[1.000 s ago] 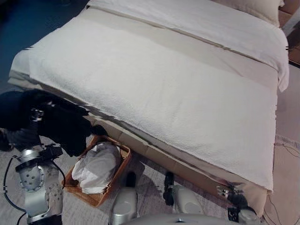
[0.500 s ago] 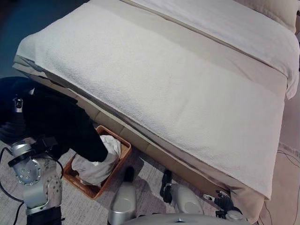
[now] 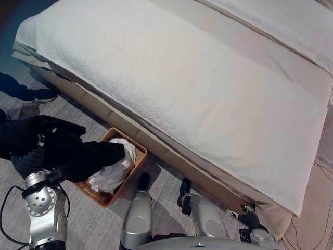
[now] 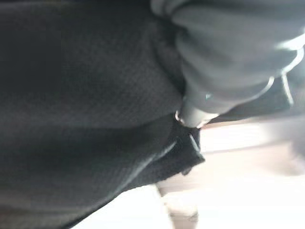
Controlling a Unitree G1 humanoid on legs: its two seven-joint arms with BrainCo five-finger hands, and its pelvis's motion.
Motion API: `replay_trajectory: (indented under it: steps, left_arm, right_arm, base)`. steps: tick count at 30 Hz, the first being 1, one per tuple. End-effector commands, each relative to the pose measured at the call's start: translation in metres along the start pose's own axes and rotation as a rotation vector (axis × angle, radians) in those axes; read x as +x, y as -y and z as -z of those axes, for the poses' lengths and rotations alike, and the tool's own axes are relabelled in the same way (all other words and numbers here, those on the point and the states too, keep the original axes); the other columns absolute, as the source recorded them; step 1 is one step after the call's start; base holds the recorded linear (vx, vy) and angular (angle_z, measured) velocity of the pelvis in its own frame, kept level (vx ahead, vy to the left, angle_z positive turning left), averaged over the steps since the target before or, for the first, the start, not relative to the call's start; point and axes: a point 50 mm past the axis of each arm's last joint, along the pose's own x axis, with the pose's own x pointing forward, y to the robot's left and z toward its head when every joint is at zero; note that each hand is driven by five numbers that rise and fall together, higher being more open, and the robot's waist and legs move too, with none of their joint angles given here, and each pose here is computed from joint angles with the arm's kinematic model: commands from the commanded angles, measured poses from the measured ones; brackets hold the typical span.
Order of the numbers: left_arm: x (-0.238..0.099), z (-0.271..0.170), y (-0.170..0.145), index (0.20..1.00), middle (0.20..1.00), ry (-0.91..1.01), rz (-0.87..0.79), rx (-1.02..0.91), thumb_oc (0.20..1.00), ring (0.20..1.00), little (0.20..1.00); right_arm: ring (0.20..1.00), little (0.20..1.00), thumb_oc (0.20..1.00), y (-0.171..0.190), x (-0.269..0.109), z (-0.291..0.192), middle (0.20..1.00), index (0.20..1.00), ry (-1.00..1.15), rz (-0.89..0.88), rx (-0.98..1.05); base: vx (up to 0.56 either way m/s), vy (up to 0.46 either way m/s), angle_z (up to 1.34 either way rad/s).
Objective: Pick up clothes into the bucket
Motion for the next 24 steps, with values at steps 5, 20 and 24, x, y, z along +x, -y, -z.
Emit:
replay_trajectory:
  steps: [5, 20, 24]
  left_arm:
    - [0.014, 0.009, 0.002, 0.2, 0.2, 0.015, 0.034, 0.196, 0.2, 0.2, 0.2]
    - [0.043, 0.038, 0.026, 0.2, 0.2, -0.095, 0.09, 0.424, 0.2, 0.2, 0.2]
    - [0.057, 0.037, 0.024, 0.2, 0.2, -0.103, 0.087, 0.499, 0.2, 0.2, 0.2]
  right_arm:
    - [1.0, 1.0, 1.0, 0.011, 0.002, -0.017, 1.0, 1.0, 0.101, 0.064, 0.004]
    - [1.0, 1.0, 1.0, 0.024, 0.002, -0.085, 1.0, 1.0, 0.378, 0.117, 0.053]
    - [1.0, 1.0, 1.0, 0.032, 0.001, -0.096, 1.0, 1.0, 0.419, 0.143, 0.056]
  base:
    - [-0.01, 0.004, -0.01]
    - [-0.03, 0.057, -0.11]
    - [0.0, 0.029, -0.14]
